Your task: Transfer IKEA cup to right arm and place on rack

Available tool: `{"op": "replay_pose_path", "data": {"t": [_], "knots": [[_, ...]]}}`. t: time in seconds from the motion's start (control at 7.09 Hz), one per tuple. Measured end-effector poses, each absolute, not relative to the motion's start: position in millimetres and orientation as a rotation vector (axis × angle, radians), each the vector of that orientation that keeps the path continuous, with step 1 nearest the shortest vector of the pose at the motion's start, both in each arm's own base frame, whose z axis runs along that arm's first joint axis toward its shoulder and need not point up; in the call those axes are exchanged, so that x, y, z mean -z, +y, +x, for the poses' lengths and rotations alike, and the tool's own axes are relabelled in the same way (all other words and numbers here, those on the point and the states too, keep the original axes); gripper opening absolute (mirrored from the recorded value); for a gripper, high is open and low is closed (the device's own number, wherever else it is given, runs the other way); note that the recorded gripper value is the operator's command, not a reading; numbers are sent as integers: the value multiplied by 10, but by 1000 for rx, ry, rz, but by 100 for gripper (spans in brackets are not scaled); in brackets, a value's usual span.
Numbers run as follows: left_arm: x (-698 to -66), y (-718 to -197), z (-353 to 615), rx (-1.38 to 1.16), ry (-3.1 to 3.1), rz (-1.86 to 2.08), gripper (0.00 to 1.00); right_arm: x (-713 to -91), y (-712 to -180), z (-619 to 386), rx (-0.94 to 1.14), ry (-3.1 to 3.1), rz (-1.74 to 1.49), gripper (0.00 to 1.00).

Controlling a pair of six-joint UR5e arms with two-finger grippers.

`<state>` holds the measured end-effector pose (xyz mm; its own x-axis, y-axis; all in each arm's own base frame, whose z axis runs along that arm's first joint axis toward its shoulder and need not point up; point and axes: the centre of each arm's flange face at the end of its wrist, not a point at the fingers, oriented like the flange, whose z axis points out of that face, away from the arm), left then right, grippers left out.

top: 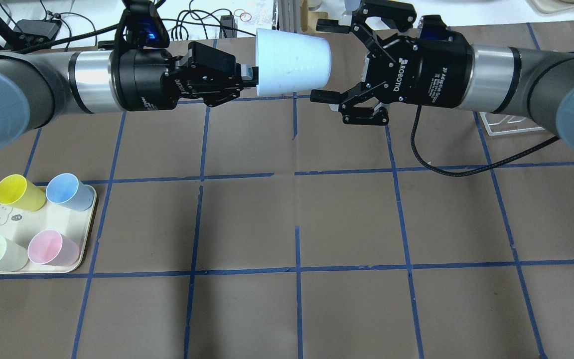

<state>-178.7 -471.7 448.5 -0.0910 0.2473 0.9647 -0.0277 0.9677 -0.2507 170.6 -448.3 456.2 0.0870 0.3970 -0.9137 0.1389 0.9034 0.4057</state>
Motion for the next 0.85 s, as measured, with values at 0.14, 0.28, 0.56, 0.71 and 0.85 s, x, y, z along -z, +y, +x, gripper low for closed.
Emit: {"op": "replay_pose_path", "data": {"t": [0.14, 0.28, 0.56, 0.71, 0.85], "knots": [[-4475, -4723, -1789, -229, -1648, -168, 0, -4556, -4488, 1705, -203, 1486, 445, 53], [-4467, -4728, -1790, -227, -1648, -166, 0, -4555, -4489, 1704, -203, 1485, 446, 39], [-4459, -4732, -1791, -224, -1648, -164, 0, -4559, -4492, 1698, -201, 1481, 449, 34], [-4455, -4734, -1791, -223, -1648, -164, 34, -4561, -4495, 1693, -201, 1480, 451, 32], [-4455, -4734, -1792, -222, -1650, -164, 37, -4563, -4503, 1685, -202, 1479, 454, 28]]}}
